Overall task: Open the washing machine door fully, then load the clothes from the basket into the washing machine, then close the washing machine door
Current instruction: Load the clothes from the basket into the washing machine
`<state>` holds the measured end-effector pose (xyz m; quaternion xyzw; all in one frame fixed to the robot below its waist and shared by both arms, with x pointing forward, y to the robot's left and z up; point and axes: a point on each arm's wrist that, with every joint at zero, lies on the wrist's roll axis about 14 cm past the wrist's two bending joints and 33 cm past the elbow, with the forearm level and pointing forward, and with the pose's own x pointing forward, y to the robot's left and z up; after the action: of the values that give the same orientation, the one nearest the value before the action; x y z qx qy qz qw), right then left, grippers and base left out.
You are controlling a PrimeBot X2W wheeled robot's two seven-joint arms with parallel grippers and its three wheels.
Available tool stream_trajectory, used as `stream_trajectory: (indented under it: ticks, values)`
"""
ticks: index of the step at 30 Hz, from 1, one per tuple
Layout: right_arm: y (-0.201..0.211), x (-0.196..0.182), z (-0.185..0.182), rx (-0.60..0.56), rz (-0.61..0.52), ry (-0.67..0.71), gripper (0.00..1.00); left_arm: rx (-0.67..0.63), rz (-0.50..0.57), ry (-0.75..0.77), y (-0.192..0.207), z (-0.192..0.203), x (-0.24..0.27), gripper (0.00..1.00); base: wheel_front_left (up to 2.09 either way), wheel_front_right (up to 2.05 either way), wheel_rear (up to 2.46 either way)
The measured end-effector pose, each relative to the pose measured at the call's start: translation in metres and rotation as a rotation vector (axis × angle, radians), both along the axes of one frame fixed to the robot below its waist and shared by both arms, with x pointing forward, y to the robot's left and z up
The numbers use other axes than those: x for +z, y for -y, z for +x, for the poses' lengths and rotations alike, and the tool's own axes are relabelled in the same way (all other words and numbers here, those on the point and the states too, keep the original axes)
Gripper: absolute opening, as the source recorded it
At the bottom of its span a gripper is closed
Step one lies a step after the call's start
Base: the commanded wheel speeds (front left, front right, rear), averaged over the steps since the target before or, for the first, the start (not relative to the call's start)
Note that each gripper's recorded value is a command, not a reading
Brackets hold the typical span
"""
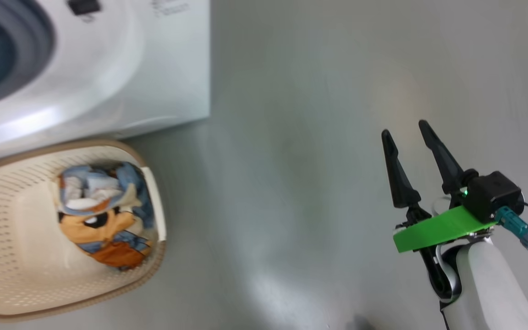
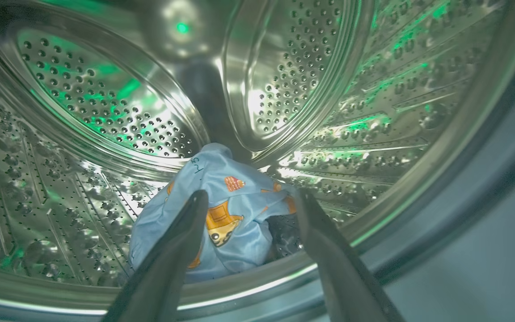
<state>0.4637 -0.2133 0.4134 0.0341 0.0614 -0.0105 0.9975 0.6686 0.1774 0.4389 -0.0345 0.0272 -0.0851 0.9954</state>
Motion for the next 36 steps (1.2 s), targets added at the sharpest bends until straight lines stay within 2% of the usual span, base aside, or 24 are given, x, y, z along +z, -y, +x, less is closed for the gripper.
stream_trajectory:
  ticks: [18, 30, 36]
  values:
    - [-0.044, 0.044, -0.018, 0.106, 0.032, 0.090, 1.00, -0.003, -0.019, 0.017, -0.010, -0.147, 0.031, 1.00, 0.00, 0.00, 0.00]
    - [-0.060, 0.068, -0.042, 0.149, 0.045, 0.139, 1.00, 0.081, -0.077, 0.017, -0.019, -0.239, 0.037, 1.00, 0.00, 0.00, 0.00]
    - [-0.057, 0.085, -0.062, 0.135, 0.070, 0.179, 1.00, 0.120, -0.103, 0.044, -0.021, -0.278, 0.046, 1.00, 0.00, 0.00, 0.00]
